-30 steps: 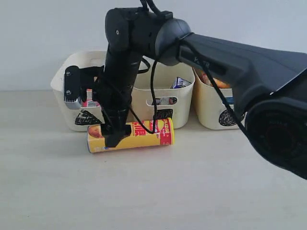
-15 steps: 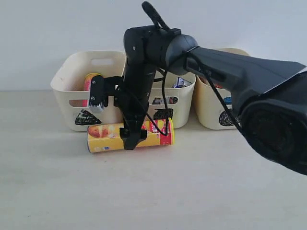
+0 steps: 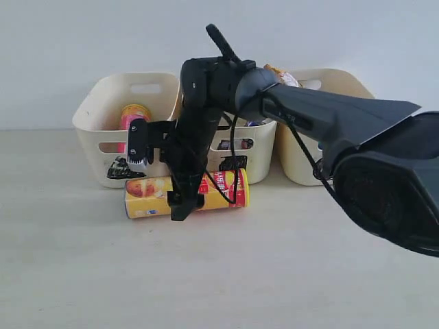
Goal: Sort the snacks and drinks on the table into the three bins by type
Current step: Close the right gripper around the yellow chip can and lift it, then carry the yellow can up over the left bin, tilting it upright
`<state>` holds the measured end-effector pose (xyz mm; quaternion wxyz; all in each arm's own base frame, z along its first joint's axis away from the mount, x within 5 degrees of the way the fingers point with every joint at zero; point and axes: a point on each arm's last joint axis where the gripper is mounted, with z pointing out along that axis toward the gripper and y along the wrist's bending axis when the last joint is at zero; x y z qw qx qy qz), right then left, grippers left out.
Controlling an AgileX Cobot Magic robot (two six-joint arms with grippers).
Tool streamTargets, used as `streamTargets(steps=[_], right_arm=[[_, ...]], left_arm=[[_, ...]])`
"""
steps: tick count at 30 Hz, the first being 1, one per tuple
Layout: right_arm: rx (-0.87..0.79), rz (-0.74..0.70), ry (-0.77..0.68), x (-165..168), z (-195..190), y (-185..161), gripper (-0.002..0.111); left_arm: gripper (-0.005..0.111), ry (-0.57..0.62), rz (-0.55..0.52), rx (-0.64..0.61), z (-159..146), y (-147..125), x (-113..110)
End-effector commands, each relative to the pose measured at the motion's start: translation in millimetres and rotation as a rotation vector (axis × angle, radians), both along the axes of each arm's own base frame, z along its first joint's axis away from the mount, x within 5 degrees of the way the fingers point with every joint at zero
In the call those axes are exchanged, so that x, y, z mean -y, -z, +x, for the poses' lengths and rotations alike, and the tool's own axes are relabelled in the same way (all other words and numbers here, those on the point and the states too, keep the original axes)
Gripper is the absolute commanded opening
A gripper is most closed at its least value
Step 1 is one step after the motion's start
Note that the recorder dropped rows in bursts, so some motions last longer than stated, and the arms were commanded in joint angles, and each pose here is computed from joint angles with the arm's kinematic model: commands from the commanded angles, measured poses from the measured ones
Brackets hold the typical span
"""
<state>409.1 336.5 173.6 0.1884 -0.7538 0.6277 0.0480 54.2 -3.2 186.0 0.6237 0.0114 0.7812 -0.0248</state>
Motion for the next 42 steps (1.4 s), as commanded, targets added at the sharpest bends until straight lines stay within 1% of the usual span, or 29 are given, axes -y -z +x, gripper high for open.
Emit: streamTargets(steps=[1, 2, 4, 11, 13, 14, 16, 18, 19, 25, 33, 37, 38, 42], right_arm=[[0.03, -0.028, 0.0, 4.6, 7.2, 10.3, 0.081], [0.039, -0.037, -0.002, 5.1, 8.2, 11.9, 0.078], [0.052, -0.052, -0.003, 5.7, 10.2, 16.9, 0.076], [0.041, -0.074, -0.005, 5.5, 11.9, 33.0, 0.075], [0.041, -0.076, -0.003, 5.7, 12.0, 33.0, 0.068], [0.043, -0.074, -0.002, 5.6, 12.1, 33.0, 0.06], [0.048, -0.075, -0.002, 5.8, 12.4, 31.7, 0.041], [0.052, -0.087, -0.002, 6.8, 12.8, 31.8, 0.012], [0.053, -0.089, -0.002, 7.0, 12.9, 31.8, 0.0], [0.047, -0.1, -0.017, 2.2, 6.7, 28.6, 0.001], [0.102, -0.072, -0.008, -14.2, -12.0, -9.7, 0.001], [0.046, -0.024, 0.042, -12.2, -22.6, -37.5, 0.001], [0.025, 0.002, 0.093, -11.6, -24.8, -45.6, 0.0], [-0.017, 0.09, 0.187, -12.2, -30.8, -67.3, 0.0]], left_arm=[[0.004, -0.001, 0.007, 0.001, -0.1, 0.8, -0.1], [0.004, -0.001, 0.007, 0.001, -0.1, 0.8, -0.1], [0.004, -0.001, 0.007, 0.001, -0.1, 0.8, -0.1], [0.004, -0.001, 0.007, 0.001, -0.1, 0.8, -0.1], [0.004, -0.001, 0.007, 0.001, -0.1, 0.8, -0.1], [0.004, -0.001, 0.007, 0.001, -0.1, 0.8, -0.1], [0.004, -0.001, 0.007, 0.001, -0.1, 0.8, -0.1], [0.004, -0.001, 0.007, 0.001, -0.1, 0.8, -0.1], [0.004, -0.001, 0.007, 0.001, -0.1, 0.8, -0.1], [0.004, -0.001, 0.007, 0.001, -0.1, 0.8, -0.1], [0.004, -0.001, 0.007, 0.001, -0.1, 0.8, -0.1], [0.004, -0.001, 0.007, 0.001, -0.1, 0.8, -0.1], [0.004, -0.001, 0.007, 0.001, -0.1, 0.8, -0.1], [0.004, -0.001, 0.007, 0.001, -0.1, 0.8, -0.1]])
